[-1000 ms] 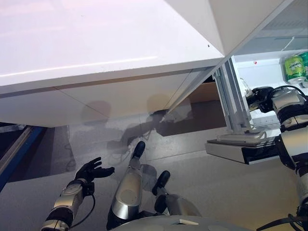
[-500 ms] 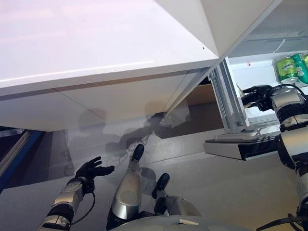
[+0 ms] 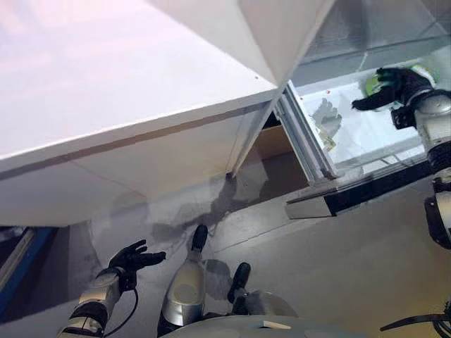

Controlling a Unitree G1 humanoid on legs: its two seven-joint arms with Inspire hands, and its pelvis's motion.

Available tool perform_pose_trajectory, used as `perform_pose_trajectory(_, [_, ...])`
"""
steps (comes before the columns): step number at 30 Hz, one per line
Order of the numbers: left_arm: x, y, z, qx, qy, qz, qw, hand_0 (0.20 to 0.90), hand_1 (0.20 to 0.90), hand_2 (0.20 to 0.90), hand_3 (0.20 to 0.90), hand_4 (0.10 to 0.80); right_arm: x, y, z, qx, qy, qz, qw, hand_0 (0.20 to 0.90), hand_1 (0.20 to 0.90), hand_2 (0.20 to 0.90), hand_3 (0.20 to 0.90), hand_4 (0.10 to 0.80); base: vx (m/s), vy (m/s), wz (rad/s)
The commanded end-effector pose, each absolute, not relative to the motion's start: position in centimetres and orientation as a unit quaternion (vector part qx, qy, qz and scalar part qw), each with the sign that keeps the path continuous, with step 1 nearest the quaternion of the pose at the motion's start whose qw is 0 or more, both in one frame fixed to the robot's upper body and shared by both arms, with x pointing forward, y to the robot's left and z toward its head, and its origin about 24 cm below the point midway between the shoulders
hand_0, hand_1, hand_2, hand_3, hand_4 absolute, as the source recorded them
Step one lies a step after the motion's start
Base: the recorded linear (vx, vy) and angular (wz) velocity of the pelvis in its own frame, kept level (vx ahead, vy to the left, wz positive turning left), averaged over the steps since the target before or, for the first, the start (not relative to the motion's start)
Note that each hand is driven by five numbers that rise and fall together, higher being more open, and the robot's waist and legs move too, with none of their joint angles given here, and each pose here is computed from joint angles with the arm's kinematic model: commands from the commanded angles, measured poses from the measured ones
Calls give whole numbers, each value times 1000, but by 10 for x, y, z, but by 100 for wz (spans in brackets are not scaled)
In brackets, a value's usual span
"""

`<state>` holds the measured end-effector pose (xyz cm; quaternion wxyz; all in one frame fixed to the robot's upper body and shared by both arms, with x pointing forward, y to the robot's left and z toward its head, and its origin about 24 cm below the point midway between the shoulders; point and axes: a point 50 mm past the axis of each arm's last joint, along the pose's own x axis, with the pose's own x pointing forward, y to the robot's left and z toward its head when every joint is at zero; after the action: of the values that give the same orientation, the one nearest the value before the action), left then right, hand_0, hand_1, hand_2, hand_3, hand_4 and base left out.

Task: Put drinks into fridge and close the fridge

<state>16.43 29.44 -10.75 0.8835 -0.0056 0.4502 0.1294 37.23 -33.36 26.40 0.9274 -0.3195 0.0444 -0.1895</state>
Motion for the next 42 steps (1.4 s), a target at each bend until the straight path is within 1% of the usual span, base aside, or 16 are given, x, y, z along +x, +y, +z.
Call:
perform_pose_trajectory(1, [116, 300, -126, 13, 512, 132, 848, 900, 900, 900, 900, 800, 351, -343, 300, -374, -82, -259, 887, 900, 900, 900, 900, 800, -19, 59, -24])
perform_pose_trajectory(6, [108, 294, -132, -9, 518, 130, 845, 900, 900, 900, 900, 800, 328, -335, 321, -362, -199, -272, 869, 900, 900, 900, 900, 800, -37, 65, -17])
perform_pose_trajectory(7, [107, 293, -133, -12, 519, 132, 845, 900, 900, 900, 900, 800, 325, -335, 321, -361, -206, -271, 868, 900, 900, 900, 900, 800, -23, 72, -10])
perform_pose_trajectory(10, [103, 289, -135, -29, 519, 132, 844, 900, 900, 900, 900, 800, 305, -338, 318, -355, -248, -278, 857, 900, 900, 900, 900, 800, -25, 44, -21])
perform_pose_trajectory(13, [96, 284, -139, -49, 520, 134, 842, 900, 900, 900, 900, 800, 282, -346, 300, -343, -263, -291, 853, 900, 900, 900, 900, 800, -25, 14, -27])
perform_pose_trajectory(16, [91, 282, -140, -58, 522, 139, 840, 900, 900, 900, 900, 800, 265, -354, 278, -326, -257, -313, 854, 900, 900, 900, 900, 800, -12, 1, -26])
perform_pose_trajectory(20, [82, 277, -144, -68, 530, 144, 833, 900, 900, 900, 900, 800, 235, -371, 221, -278, -220, -366, 860, 900, 900, 900, 900, 800, 15, -12, -18])
perform_pose_trajectory(21, [82, 277, -145, -68, 531, 143, 833, 900, 900, 900, 900, 800, 233, -372, 217, -275, -216, -369, 861, 900, 900, 900, 900, 800, 46, -15, -21])
perform_pose_trajectory(23, [78, 274, -146, -70, 534, 140, 831, 900, 900, 900, 900, 800, 226, -380, 193, -246, -174, -385, 873, 900, 900, 900, 900, 800, 71, -22, -15])
perform_pose_trajectory(25, [75, 271, -148, -84, 531, 150, 830, 900, 900, 900, 900, 800, 216, -385, 150, -210, -110, -384, 892, 900, 900, 900, 900, 800, 105, -17, -24])
perform_pose_trajectory(28, [79, 271, -147, -89, 525, 154, 832, 900, 900, 900, 900, 800, 214, -386, 127, -198, -70, -378, 902, 900, 900, 900, 900, 800, 44, 2, -10])
perform_pose_trajectory(30, [92, 271, -143, -87, 514, 150, 840, 900, 900, 900, 900, 800, 216, -385, 111, -190, -44, -364, 911, 900, 900, 900, 900, 800, 9, 1, -3])
perform_pose_trajectory(35, [111, 270, -139, -77, 505, 153, 846, 900, 900, 900, 900, 800, 233, -372, 103, -171, -32, -308, 935, 900, 900, 900, 900, 800, 11, -9, 15])
perform_pose_trajectory(38, [116, 268, -138, -73, 504, 152, 847, 900, 900, 900, 900, 800, 245, -358, 102, -170, -34, -265, 949, 900, 900, 900, 900, 800, -7, -12, 10])
perform_pose_trajectory(41, [129, 265, -135, -64, 496, 148, 853, 900, 900, 900, 900, 800, 265, -335, 108, -176, -53, -205, 961, 900, 900, 900, 900, 800, -67, -17, 11])
perform_pose_trajectory(42, [138, 265, -132, -61, 487, 143, 859, 900, 900, 900, 900, 800, 278, -323, 116, -178, -72, -182, 964, 900, 900, 900, 900, 800, -168, -17, 10])
